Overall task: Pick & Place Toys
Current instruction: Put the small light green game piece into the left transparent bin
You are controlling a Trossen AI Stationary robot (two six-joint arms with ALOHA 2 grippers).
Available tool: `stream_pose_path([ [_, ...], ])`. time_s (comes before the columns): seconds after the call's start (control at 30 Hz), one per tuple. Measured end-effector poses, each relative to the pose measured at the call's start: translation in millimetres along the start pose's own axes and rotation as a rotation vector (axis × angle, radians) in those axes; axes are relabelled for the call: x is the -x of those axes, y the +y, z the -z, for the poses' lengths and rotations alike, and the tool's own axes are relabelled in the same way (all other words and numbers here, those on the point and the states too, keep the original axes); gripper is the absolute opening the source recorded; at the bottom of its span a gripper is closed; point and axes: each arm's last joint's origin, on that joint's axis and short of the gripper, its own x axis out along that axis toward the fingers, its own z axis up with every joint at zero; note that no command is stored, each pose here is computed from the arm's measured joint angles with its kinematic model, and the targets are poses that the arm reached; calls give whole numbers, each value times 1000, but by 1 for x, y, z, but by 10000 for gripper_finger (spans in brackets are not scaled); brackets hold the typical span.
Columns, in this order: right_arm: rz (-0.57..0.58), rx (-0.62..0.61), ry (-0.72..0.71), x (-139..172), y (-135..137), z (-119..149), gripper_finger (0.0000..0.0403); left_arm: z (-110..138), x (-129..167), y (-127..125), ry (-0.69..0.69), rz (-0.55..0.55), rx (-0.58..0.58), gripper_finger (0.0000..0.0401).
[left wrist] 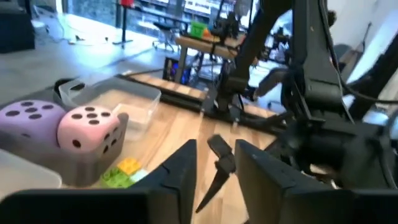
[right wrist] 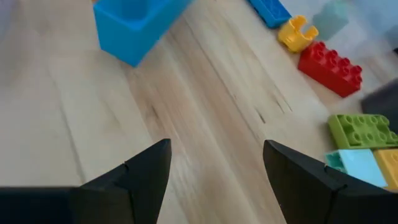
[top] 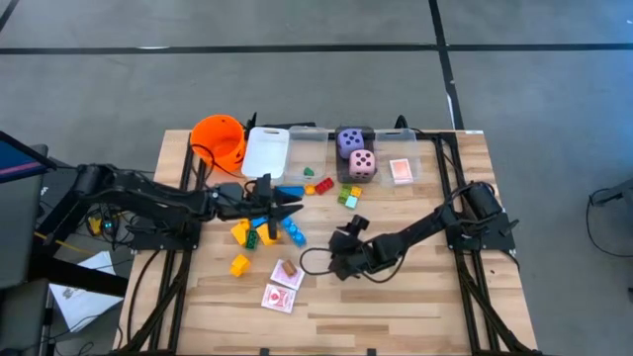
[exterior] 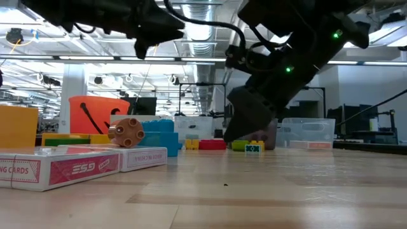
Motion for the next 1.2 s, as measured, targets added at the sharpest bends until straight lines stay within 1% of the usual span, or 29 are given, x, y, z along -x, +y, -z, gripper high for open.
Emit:
stream_pose_path([
  [0.13,27,27,19,0,-2,3,249,7,-8,2,-3,-32,-3,133],
  [0.27,139,51,61,-1,-13,10,249,14,-13,7,30,-62,-8,147],
  [0.43,302,28,133,5,-37,16,250,20,-15,9,65,-74,8,149],
  [0.5,344,-12,148,9,-46,14,250,19,-15,8,63,-72,9,147],
  [0.57,391,-27,174,15,-57,15,250,20,-15,8,66,-72,9,145],
  [0.7,423,-55,165,31,-67,12,250,20,-15,8,70,-73,8,143],
  [0.77,404,-43,158,36,-67,9,250,21,-15,8,81,-76,11,143],
  [0.83,363,46,169,41,-64,8,250,21,-15,9,82,-78,35,143],
  [0.93,250,169,185,44,-53,6,250,21,-15,8,81,-68,77,144],
  [1.07,86,230,140,42,-39,-4,250,20,-15,7,77,-37,85,145],
  [1.2,-57,271,95,35,-32,-16,250,19,-15,6,74,-14,89,143],
])
